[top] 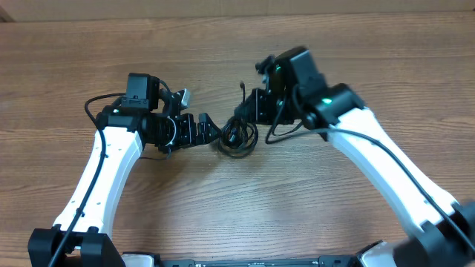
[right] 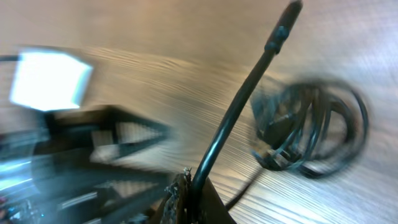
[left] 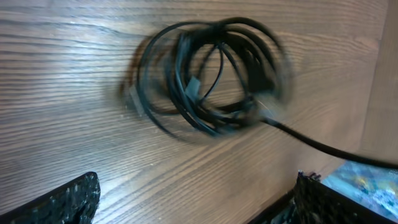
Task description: Untangle cables
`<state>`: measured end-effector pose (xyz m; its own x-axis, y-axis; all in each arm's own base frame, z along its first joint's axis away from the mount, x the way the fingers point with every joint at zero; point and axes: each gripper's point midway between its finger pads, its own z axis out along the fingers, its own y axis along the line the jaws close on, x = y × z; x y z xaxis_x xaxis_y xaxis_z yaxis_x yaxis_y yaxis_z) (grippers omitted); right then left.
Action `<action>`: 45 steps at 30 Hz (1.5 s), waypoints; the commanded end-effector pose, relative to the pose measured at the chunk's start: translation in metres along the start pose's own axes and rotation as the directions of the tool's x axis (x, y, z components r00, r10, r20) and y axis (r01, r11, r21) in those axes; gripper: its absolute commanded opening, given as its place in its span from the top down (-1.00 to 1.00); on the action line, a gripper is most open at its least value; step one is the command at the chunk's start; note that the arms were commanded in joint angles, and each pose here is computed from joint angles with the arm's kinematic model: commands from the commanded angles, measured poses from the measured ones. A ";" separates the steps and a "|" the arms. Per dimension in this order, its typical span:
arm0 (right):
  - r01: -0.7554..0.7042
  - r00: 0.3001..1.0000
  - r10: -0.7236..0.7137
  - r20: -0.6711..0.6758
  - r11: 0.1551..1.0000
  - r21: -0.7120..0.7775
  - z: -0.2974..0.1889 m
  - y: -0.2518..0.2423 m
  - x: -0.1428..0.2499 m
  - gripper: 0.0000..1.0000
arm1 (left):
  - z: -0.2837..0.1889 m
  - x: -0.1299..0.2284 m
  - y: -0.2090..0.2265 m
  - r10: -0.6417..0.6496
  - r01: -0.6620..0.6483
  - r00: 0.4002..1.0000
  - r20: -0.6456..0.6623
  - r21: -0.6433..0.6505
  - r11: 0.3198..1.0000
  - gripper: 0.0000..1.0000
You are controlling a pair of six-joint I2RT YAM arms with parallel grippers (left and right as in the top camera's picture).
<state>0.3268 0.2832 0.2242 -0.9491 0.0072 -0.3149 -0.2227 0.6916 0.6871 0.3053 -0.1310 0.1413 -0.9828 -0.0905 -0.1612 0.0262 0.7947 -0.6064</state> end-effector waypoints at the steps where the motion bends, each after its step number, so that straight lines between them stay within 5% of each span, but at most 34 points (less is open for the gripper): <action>1: 0.096 0.994 -0.091 0.062 0.991 -0.093 -0.032 0.036 -0.008 0.93 | 0.001 -0.002 -0.017 0.021 -0.020 1.000 -0.008 0.046 0.999 -0.99; 15: 0.142 0.984 -0.099 0.145 0.933 -0.330 -0.062 0.095 -0.026 0.93 | 0.006 -0.009 -0.029 0.077 -0.079 0.997 0.025 0.064 0.995 -0.99; 42: 0.140 0.973 -0.002 0.229 0.797 -0.588 -0.117 0.155 -0.063 0.93 | 0.012 -0.012 -0.058 -0.119 0.116 0.993 0.006 0.157 0.981 -1.00; 45: 0.164 0.973 -0.019 0.231 0.759 -0.630 -0.127 0.167 -0.062 0.93 | 0.013 -0.023 -0.045 -0.117 0.112 0.991 0.069 0.083 0.990 -0.78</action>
<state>0.3376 0.3096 0.4031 -0.8744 0.1746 -0.4527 -0.4293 0.1564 0.8895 0.3178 -0.1776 0.1631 -0.9762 -0.1778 -0.1238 -0.0355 0.6947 -0.7185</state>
